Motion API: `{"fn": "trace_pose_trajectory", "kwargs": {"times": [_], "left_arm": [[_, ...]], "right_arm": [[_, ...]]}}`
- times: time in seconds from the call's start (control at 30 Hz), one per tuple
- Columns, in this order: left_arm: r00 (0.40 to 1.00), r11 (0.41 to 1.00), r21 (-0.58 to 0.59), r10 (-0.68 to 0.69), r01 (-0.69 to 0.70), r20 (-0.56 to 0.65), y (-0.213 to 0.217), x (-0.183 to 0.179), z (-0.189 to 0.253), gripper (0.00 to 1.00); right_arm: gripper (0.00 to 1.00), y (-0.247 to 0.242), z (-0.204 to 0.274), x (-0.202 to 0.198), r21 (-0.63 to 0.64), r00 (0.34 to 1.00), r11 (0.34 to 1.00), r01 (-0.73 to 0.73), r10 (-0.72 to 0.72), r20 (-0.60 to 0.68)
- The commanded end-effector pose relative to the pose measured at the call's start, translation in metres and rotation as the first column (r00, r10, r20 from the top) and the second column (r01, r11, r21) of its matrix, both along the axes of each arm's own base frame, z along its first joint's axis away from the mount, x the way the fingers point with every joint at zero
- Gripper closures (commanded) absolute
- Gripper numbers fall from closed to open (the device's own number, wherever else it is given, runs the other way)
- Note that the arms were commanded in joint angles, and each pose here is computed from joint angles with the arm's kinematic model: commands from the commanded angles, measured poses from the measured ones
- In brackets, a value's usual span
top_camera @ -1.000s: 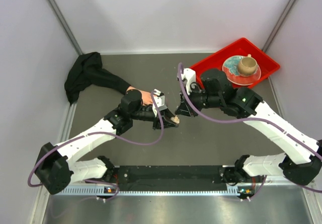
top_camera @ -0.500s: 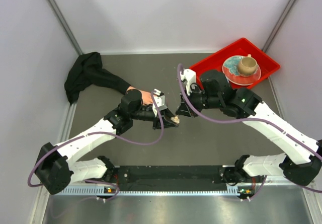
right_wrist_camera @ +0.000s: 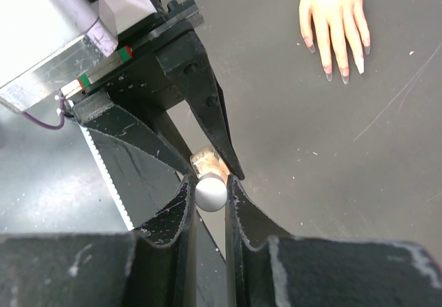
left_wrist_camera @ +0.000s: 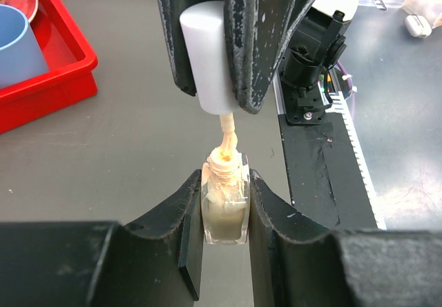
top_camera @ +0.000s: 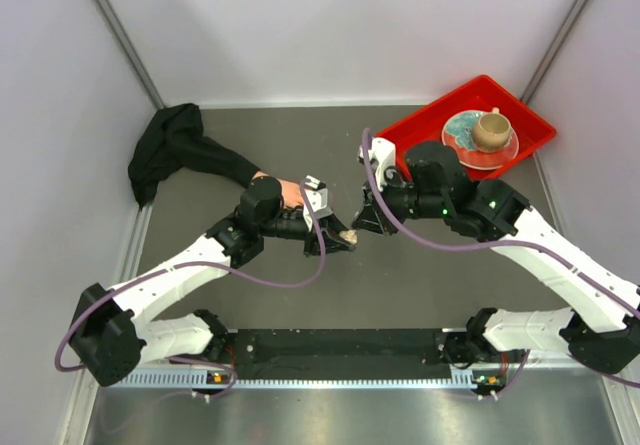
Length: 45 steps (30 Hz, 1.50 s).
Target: Paint the nails
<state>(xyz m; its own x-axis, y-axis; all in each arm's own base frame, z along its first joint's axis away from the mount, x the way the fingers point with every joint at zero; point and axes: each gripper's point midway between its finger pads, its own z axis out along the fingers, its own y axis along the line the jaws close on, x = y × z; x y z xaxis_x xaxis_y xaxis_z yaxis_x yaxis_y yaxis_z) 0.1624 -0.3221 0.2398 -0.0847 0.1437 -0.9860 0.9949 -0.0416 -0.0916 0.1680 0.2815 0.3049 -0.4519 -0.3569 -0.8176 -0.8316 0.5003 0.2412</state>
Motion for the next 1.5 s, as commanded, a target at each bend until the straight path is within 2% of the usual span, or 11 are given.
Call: {"fn": "trace_pose_trajectory", "kwargs": {"times": [0.0,1.03,1.47], "left_arm": [[0.997,0.999,-0.05,-0.006,0.009,0.076,-0.003,0.002,0.027,1.0],[0.997,0.998,-0.058,-0.017,0.021,0.076,-0.001,-0.003,0.03,1.0],[0.996,0.999,-0.055,0.005,0.0,0.086,0.0,0.001,0.03,1.0]], "right_arm": [[1.0,0.002,0.014,-0.004,0.051,0.999,0.999,-0.008,0.007,0.032],[1.0,0.014,0.01,0.007,0.04,1.0,0.999,-0.002,0.001,0.03],[1.0,0.006,0.011,-0.003,0.051,1.0,0.999,-0.008,0.006,0.026]]}}
